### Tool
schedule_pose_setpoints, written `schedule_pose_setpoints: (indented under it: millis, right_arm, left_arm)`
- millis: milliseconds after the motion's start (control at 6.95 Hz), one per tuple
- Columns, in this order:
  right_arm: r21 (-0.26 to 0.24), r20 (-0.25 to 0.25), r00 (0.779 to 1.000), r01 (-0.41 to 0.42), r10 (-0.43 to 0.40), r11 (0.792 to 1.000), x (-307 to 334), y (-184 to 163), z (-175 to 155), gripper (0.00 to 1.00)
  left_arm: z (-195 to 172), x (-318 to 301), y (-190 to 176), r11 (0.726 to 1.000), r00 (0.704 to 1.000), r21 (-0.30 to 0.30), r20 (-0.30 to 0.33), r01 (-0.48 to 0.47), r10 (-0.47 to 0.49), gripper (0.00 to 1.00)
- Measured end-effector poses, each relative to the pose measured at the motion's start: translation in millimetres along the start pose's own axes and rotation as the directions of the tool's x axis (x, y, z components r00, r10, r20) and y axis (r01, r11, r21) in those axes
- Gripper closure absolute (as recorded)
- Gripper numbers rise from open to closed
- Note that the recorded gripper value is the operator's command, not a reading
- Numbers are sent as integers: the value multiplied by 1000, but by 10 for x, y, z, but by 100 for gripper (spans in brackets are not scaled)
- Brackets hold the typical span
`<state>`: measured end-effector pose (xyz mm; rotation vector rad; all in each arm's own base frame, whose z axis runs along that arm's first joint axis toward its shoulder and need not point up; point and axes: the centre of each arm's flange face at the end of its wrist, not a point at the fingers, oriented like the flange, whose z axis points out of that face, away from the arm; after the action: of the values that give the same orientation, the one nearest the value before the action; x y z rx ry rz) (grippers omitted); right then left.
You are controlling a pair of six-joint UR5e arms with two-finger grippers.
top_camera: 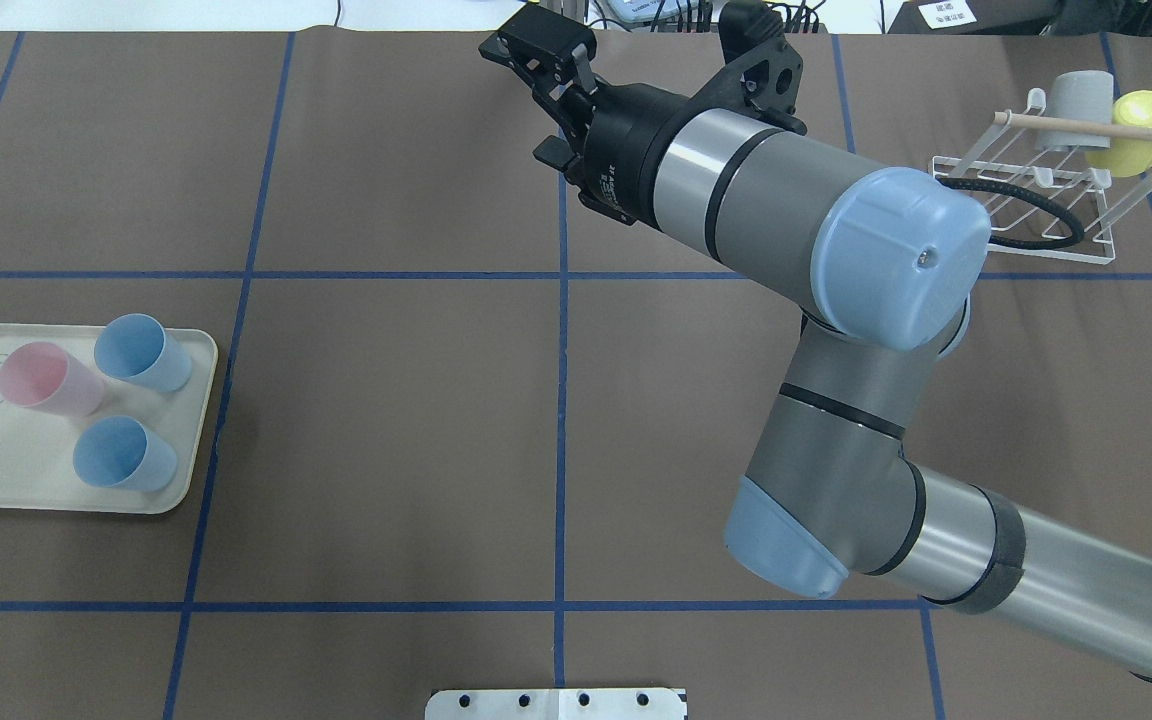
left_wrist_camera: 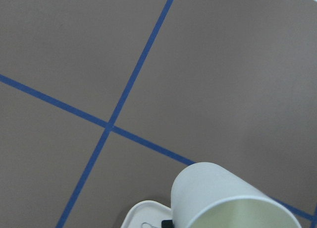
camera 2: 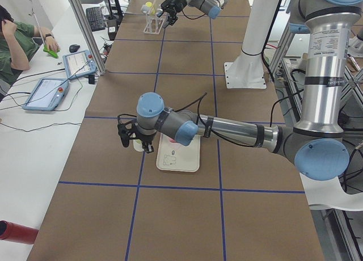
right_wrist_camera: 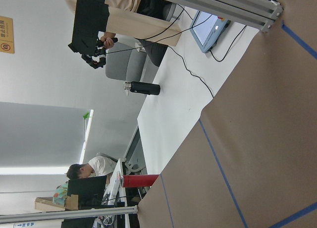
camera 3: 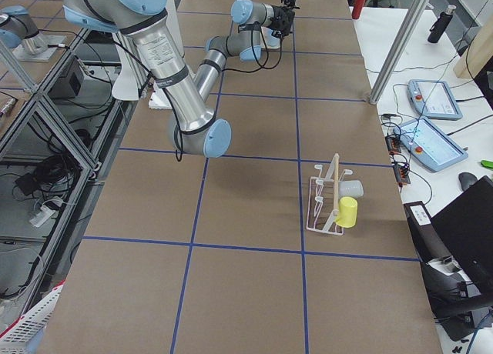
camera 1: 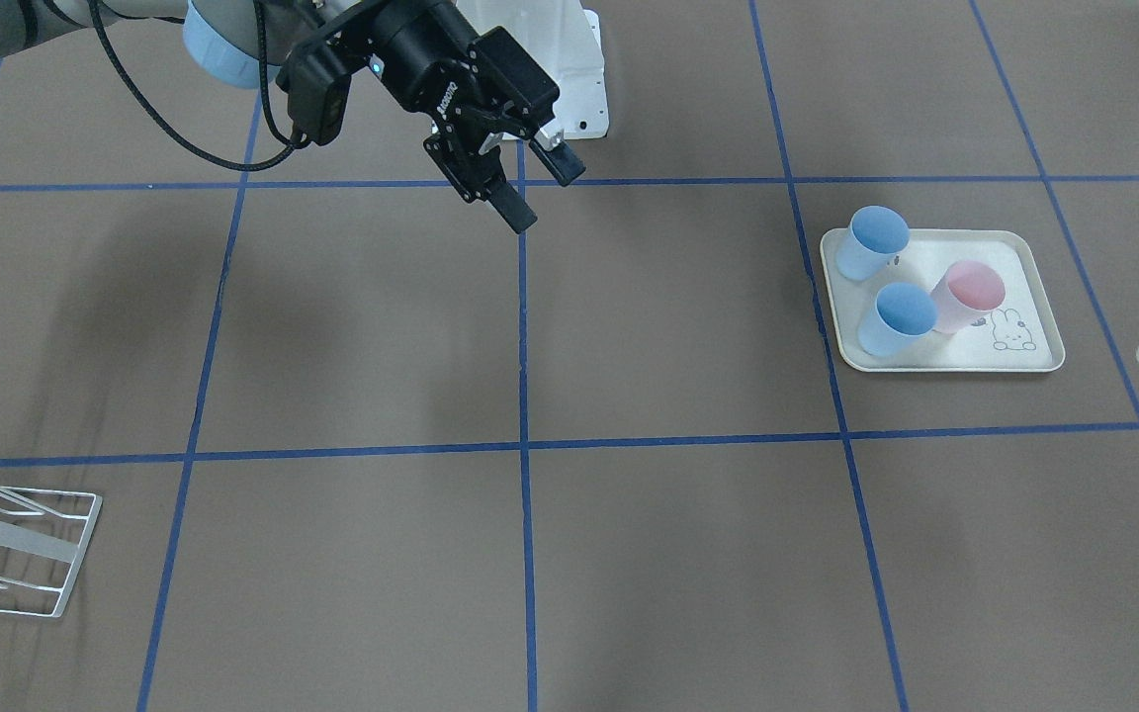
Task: Transfer IKEA cup to right arm and place on rack
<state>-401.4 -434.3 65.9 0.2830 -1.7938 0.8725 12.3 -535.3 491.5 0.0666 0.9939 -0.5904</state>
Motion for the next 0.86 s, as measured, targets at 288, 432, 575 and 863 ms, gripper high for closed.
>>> schedule_pose_setpoints:
  millis: [288,432,575,863]
  right_arm:
    - [-11,23,999,-46,46,999,19,-5,-2,0]
    - [-16,34,998,-58,59,998,13,-6,-13,0]
    - [-22,44,997,-69,70,997,9,-6,-26,0]
    - [-30,54,995,-85,86,996,-6,-3,-46,0]
  left_arm:
    - [-41,758,228,994,982,3,-159,106,-104,100]
    - [-41,1098,381,984,954,-17,-243,175,-174,100]
    - [-13,1353,556,969,913,-40,-326,244,-244,100]
    - [144,1713,1019,930,791,-125,-494,345,-359,100]
